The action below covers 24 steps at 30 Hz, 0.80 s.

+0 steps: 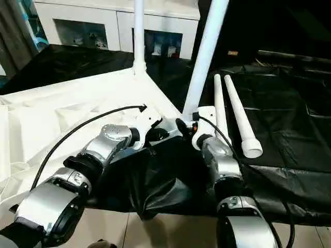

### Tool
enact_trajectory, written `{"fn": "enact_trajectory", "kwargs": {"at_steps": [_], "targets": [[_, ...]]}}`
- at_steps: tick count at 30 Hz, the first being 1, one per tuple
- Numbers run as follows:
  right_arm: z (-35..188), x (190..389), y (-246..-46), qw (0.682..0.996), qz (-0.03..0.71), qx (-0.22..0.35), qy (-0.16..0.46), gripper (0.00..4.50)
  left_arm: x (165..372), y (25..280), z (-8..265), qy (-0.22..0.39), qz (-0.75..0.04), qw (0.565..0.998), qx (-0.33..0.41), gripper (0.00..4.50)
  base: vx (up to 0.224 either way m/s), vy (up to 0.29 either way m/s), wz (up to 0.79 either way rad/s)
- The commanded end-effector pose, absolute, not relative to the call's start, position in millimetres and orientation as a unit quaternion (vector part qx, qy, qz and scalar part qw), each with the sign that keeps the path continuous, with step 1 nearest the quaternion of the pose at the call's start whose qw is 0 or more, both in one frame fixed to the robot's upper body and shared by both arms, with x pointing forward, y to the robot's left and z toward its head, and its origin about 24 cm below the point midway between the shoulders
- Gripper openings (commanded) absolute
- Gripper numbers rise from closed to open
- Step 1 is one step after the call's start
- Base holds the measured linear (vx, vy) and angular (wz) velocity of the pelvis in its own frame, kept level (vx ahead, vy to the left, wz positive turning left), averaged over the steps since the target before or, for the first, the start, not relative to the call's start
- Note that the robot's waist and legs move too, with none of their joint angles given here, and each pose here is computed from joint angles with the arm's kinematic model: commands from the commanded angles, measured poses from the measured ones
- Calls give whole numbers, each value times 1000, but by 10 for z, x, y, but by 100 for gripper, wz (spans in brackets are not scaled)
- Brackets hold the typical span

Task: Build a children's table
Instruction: Rotate leg to tighten

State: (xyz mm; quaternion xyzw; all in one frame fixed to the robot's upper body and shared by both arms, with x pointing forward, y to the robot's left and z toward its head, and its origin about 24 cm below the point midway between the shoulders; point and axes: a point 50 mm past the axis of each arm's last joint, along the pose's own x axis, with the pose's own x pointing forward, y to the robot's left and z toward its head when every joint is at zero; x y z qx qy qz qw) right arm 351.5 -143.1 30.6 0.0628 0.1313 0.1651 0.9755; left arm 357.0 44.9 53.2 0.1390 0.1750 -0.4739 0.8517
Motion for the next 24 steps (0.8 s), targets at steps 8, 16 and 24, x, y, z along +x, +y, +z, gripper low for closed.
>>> {"fn": "enact_trajectory", "kwargs": {"at_steps": [8,16,24], "targets": [[505,3505,-1503,982,167,41,75,375,3634,212,860,68,-482,866,115,27,0,0,0],[437,3215,-1639,984,158,7,85,379,3937,718,1191,14,-317,943,98,84,0,0,0],[444,2963,-1561,968,232,3,91,379,4012,1762,1286,49,-148,969,191,151,0,0,0]]}}
